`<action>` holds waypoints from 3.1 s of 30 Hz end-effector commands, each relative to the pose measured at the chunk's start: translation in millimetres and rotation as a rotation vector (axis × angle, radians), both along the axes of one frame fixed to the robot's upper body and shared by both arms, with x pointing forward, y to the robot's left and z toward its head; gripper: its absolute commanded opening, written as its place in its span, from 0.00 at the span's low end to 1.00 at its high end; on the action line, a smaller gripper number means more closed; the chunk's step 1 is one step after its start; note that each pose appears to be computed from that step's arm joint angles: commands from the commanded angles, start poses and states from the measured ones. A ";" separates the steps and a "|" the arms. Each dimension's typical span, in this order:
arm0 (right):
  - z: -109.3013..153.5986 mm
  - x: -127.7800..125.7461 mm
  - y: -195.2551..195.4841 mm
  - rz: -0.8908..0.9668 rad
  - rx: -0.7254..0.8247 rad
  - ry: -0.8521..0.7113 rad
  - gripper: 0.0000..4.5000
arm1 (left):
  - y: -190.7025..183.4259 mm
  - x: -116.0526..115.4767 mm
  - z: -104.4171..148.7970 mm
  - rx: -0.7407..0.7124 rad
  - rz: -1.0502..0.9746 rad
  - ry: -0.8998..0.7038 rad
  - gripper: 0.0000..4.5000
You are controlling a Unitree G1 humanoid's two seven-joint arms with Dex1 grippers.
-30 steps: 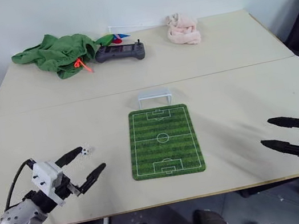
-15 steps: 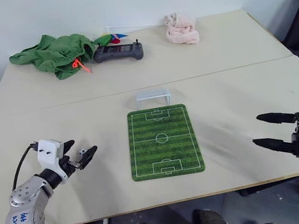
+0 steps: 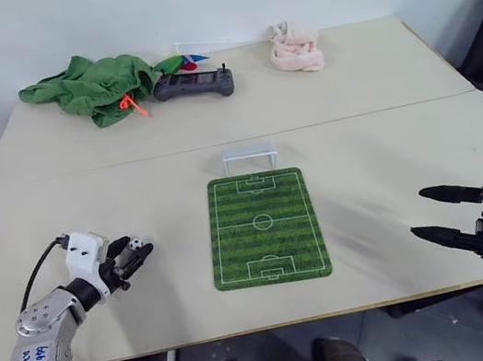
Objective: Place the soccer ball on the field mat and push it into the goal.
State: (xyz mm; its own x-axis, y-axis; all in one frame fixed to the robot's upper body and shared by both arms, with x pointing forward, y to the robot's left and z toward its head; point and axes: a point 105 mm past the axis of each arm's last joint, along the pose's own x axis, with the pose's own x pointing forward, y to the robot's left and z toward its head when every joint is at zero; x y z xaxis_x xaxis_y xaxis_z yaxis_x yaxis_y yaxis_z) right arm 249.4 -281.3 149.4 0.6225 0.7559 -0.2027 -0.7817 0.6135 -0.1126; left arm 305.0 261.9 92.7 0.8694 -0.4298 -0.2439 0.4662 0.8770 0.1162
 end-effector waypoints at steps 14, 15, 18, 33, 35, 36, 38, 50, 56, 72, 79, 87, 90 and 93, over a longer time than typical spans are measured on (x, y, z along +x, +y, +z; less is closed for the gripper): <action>26.4 -5.8 0.3 0.031 0.026 -0.090 1.00 | -52.1 -25.7 40.9 -0.071 -0.385 -0.113 0.19; 26.4 -7.1 1.6 0.027 0.040 -0.090 1.00 | -61.2 -30.1 42.6 -0.077 -0.434 -0.118 0.19; 26.9 -12.7 7.4 -0.003 0.105 -0.109 1.00 | -88.6 -42.9 42.3 -0.073 -0.581 -0.119 0.19; 4.2 -50.6 31.2 -0.061 0.190 -0.042 1.00 | -186.0 -47.3 29.9 0.022 -0.893 -0.101 0.19; 4.9 -51.7 30.4 -0.073 0.200 -0.047 1.00 | -192.0 -46.4 22.9 0.032 -0.901 -0.078 0.19; 4.8 -52.4 30.1 -0.078 0.207 -0.047 1.00 | -194.6 -46.4 18.9 0.039 -0.907 -0.067 0.19; 4.5 -52.9 30.4 -0.085 0.216 -0.048 1.00 | -198.5 -46.1 14.6 0.051 -0.923 -0.064 0.19; 0.1 -57.3 33.6 -0.114 0.254 -0.047 1.00 | -205.2 -42.2 -6.3 0.100 -0.913 -0.051 0.19; -2.9 -57.5 30.8 -0.129 0.252 -0.044 1.00 | -205.8 -40.4 -9.8 0.107 -0.906 -0.044 0.19; -5.4 -58.1 20.5 -0.168 0.237 -0.047 1.00 | -210.7 -35.0 -9.3 0.101 -0.886 -0.045 0.68; -6.6 -55.1 17.2 -0.171 0.230 -0.046 1.00 | -211.0 -33.0 0.4 0.106 -0.879 -0.104 0.99; -7.0 -52.3 13.6 -0.154 0.214 -0.039 1.00 | -202.9 -42.0 51.4 0.010 -0.953 -0.291 0.95; -6.2 -50.6 12.9 -0.143 0.211 -0.042 1.00 | -196.4 -60.8 46.6 -0.022 -1.064 -0.232 0.80; -6.4 -51.3 13.1 -0.139 0.212 -0.041 1.00 | -195.6 -70.3 40.5 -0.030 -1.119 -0.197 0.59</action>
